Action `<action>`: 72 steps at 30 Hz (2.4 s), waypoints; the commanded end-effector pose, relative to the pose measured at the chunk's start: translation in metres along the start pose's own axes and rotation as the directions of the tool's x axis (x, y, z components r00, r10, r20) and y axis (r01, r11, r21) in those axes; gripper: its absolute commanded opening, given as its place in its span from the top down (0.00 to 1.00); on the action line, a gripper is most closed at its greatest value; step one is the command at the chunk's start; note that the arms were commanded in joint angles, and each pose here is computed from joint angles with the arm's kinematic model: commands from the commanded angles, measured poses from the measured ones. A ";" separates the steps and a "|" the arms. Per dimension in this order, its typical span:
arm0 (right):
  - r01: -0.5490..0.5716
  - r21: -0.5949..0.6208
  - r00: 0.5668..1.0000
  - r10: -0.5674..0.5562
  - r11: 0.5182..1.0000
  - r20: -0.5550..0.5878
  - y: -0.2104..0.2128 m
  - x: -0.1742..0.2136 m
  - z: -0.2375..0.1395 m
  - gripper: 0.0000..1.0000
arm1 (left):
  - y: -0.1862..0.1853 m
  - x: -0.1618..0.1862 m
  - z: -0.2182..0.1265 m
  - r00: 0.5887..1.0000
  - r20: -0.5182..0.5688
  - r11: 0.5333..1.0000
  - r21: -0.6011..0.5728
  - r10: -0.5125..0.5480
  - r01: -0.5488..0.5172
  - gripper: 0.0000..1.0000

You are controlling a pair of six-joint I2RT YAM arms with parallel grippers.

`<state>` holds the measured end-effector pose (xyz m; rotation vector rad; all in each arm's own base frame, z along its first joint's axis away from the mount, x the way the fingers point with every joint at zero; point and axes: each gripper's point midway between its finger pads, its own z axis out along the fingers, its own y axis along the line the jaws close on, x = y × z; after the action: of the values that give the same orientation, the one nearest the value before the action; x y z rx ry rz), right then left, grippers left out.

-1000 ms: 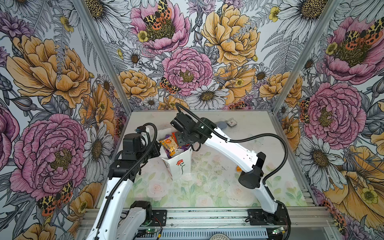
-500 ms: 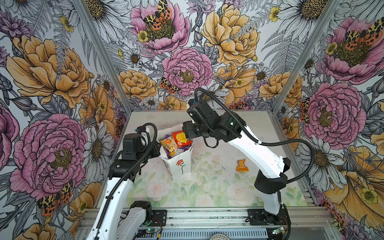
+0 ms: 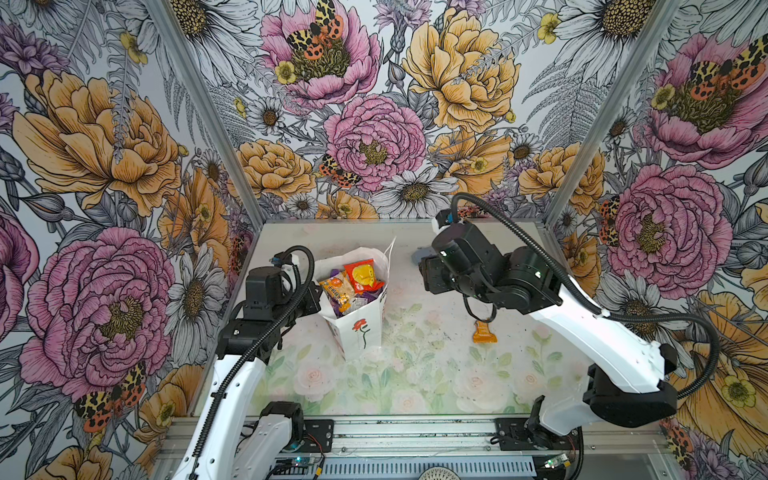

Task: Place the snacks into the paper bag
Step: 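Withdraw the right gripper and move it over the orange wrapped snack, then lower the right gripper and close it on the orange wrapped snack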

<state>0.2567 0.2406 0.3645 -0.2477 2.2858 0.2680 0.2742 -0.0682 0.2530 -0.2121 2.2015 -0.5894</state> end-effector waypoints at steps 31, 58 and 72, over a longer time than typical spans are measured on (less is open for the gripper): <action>-0.284 0.307 0.802 0.400 0.909 -0.444 -0.171 0.217 0.141 0.12 | -0.013 -0.031 -0.014 0.990 0.134 0.998 0.047 0.037 -0.043 0.96; -0.135 0.354 0.709 0.340 0.926 -0.619 -0.199 0.243 0.202 0.39 | -0.012 -0.031 -0.014 0.990 0.137 0.998 0.038 0.038 -0.043 0.96; -0.128 0.370 0.692 0.350 0.920 -0.631 -0.201 0.249 0.207 0.56 | -0.011 -0.031 -0.013 0.990 0.136 0.998 0.039 0.037 -0.042 0.96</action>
<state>0.2817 0.0819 0.0186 0.1389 3.0979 -0.0611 0.2744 -0.0651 0.2522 -0.2252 2.2027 -0.5837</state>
